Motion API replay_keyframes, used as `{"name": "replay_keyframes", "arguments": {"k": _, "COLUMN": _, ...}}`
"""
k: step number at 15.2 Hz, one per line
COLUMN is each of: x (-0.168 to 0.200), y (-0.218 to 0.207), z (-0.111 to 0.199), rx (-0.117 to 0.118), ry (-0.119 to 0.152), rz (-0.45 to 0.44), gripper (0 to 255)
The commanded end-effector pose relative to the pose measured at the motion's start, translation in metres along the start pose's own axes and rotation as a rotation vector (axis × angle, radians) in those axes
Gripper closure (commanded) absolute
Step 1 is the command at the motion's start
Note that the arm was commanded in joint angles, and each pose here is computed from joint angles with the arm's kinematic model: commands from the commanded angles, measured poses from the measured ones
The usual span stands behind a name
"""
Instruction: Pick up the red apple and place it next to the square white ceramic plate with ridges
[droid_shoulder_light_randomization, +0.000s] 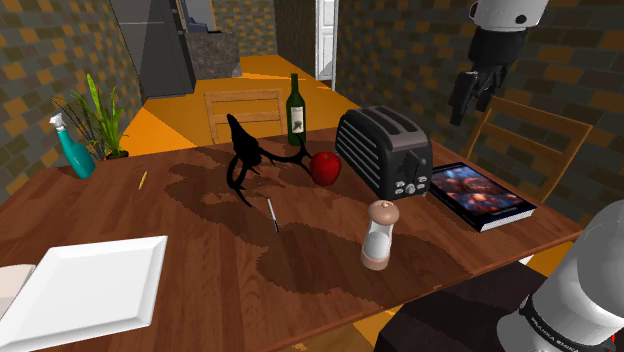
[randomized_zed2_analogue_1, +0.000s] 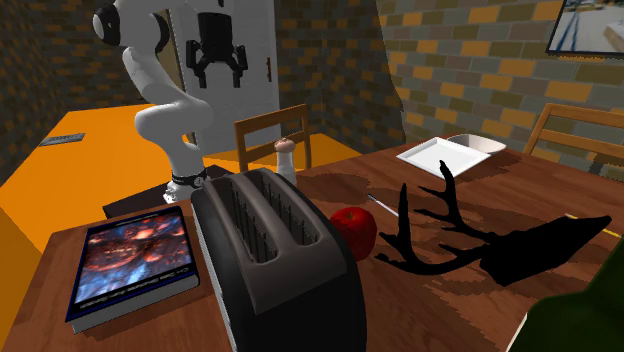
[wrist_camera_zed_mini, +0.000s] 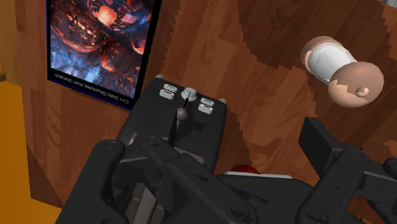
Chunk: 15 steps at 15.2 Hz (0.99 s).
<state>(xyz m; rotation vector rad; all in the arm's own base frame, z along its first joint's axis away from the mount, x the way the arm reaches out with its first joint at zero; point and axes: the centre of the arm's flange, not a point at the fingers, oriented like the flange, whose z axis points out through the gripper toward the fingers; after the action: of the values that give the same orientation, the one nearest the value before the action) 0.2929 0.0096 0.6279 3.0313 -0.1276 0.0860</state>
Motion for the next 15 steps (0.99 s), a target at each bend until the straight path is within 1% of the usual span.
{"name": "replay_keyframes", "arguments": {"k": 1, "x": 0.000, "y": 0.000, "z": 0.000, "rx": 0.000, "ry": 0.000, "rz": 0.000, "gripper": 0}}
{"name": "replay_keyframes", "arguments": {"k": 15, "x": 0.121, "y": -0.003, "z": 0.113, "rx": 0.073, "ry": 0.173, "rz": -0.155, "gripper": 0}}
